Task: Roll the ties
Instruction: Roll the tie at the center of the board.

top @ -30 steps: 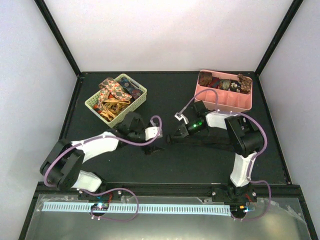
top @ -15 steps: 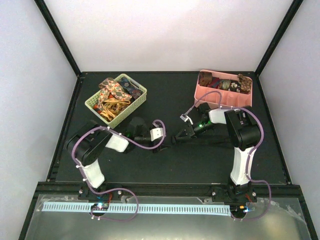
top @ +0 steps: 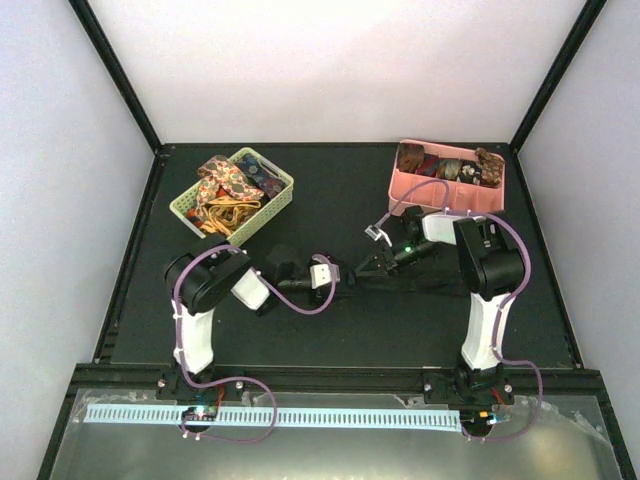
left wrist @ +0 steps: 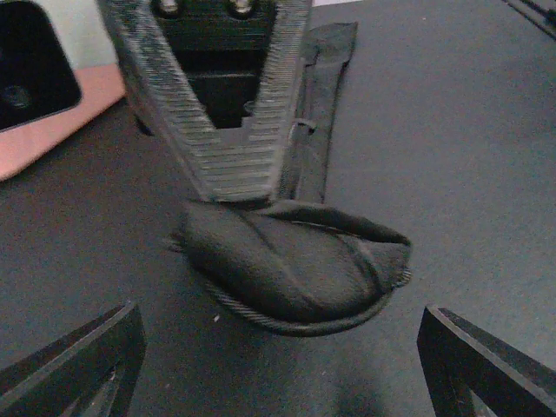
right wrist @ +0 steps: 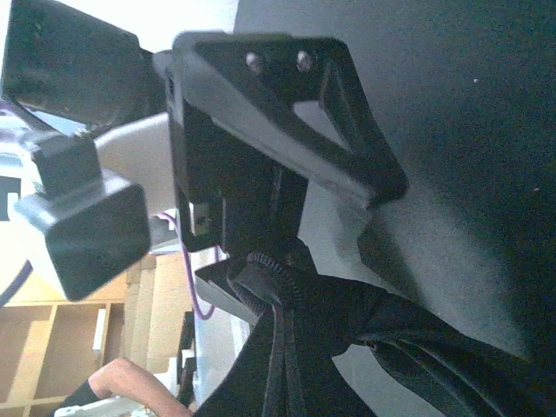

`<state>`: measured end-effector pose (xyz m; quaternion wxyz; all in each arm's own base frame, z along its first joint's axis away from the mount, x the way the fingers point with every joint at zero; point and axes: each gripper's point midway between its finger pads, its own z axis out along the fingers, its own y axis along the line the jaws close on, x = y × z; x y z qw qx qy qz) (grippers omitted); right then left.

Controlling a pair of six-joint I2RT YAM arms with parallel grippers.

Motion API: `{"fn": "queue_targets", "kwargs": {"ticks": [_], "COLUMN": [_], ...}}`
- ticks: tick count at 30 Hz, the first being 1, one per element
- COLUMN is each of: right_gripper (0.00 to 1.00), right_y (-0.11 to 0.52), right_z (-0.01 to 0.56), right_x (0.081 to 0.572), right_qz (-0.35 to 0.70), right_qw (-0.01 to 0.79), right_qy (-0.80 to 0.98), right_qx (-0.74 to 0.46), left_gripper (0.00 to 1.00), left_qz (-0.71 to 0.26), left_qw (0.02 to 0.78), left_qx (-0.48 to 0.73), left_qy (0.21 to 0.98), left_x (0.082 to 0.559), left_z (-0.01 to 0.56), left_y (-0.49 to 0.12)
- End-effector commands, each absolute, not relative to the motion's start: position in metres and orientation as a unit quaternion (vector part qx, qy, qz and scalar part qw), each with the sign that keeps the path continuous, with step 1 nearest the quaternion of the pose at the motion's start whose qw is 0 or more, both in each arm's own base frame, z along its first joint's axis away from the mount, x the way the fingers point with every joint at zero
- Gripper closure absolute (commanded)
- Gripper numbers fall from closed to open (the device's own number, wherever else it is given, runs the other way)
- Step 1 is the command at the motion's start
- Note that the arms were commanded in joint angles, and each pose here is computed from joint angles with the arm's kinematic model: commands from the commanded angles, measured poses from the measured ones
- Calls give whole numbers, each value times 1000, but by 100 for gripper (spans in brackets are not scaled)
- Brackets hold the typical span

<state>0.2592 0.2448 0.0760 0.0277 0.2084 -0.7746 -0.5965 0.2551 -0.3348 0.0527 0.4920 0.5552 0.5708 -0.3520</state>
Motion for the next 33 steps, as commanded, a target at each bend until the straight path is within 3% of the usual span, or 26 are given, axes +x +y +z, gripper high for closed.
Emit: {"fn": "queue_targets", "kwargs": {"ticks": [1,10,17,25,28,33], "right_gripper": [98,98,98,98,88,68], "right_y": [242,243,242,236,229,219], "right_z": [89,92,93,78,77,85], "right_x": [258,255,256,265,271,271], "right_qz": [-625,-636,-635,-580,-552,-503], "right_qw": [25,31,30,-7,-31,-70], "right_qy": [-752,-744,-746,-791,-810,-835], "right_qx": [206,200,195,195,195,210], "left_gripper": [12,23,53,74,78,75], "left_qz": [-355,-354,-355,-339,-315,-260], "left_qw": [529,555,559,492,421,331], "left_qx": [561,555,553,582,603,626], "left_qy": [528,508,505,552,600,656], "left_x": [251,252,247,243,241,246], "left_z": [68,86,101,94,72,48], "left_y": [-348,-362,-365,-359,-351,-338]}}
